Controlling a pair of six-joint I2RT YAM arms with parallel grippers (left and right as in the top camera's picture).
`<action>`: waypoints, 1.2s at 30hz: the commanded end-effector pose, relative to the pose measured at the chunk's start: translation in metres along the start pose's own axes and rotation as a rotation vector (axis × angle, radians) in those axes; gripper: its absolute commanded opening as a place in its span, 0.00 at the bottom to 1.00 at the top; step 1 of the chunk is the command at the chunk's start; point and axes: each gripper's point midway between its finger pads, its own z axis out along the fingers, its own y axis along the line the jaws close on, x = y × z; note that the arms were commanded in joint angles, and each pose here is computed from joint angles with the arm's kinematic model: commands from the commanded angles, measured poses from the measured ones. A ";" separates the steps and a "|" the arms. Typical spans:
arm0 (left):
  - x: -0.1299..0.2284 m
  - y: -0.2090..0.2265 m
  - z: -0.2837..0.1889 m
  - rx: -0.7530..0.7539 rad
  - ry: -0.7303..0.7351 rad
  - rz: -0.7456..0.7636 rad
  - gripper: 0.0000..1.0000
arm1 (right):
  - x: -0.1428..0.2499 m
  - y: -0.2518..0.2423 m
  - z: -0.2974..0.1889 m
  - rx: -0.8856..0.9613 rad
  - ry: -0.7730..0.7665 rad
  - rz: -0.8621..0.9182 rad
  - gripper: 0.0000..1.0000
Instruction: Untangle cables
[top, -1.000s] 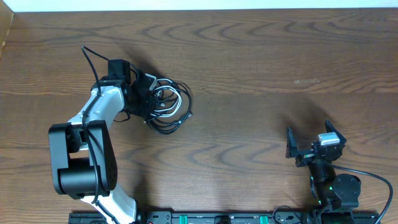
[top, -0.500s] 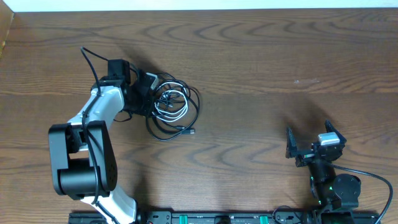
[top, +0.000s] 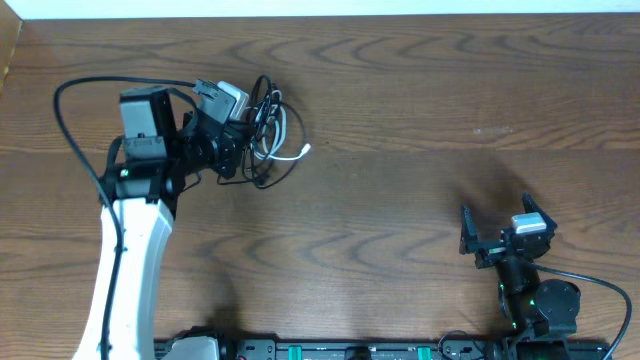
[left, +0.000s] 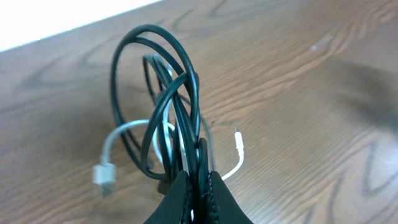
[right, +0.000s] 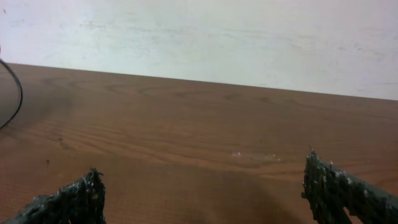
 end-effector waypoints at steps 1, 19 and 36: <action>-0.023 -0.025 -0.019 0.079 -0.098 0.036 0.08 | -0.005 0.009 0.000 -0.055 -0.025 0.014 0.99; -0.025 -0.068 -0.019 0.256 -0.111 0.053 0.08 | -0.073 0.048 -0.020 -0.374 -0.148 0.661 0.99; -0.013 -0.153 0.013 0.494 -0.022 0.189 0.08 | -0.090 0.085 0.034 -0.560 0.334 0.833 0.99</action>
